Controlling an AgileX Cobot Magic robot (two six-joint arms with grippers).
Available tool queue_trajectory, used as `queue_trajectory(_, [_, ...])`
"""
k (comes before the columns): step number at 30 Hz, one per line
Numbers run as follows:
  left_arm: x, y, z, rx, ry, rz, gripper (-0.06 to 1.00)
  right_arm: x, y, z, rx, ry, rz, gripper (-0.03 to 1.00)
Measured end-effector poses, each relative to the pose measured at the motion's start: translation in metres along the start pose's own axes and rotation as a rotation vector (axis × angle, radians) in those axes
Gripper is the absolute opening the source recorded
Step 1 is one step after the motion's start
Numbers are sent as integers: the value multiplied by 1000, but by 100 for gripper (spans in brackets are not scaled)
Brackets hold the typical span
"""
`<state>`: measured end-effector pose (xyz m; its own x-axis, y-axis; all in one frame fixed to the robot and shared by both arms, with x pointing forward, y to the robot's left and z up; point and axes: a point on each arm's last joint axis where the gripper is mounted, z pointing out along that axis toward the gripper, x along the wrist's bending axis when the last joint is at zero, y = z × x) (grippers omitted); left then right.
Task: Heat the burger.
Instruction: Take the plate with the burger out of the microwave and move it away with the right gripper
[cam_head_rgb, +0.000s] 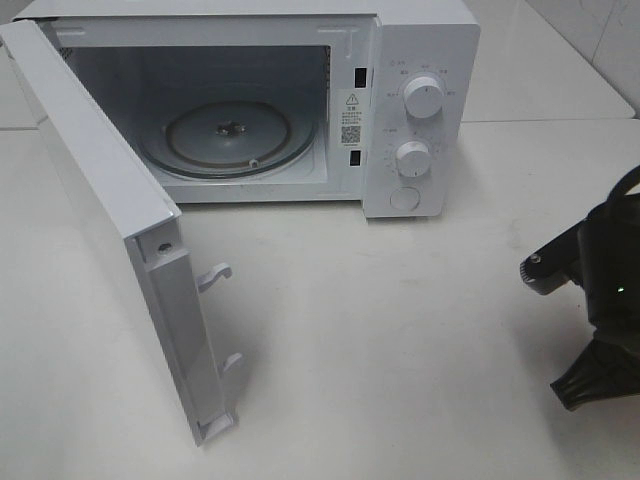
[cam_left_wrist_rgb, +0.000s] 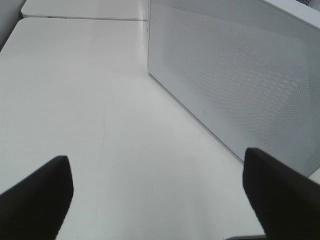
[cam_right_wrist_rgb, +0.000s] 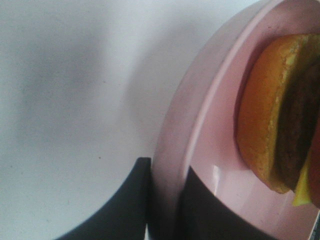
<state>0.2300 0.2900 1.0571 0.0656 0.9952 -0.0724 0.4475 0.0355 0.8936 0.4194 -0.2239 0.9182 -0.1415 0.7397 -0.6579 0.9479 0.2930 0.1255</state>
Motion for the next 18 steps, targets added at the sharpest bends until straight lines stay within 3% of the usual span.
queue_trajectory(18, [0,0,0,0,0,0,84,32,10,34,-20,-68,5,13])
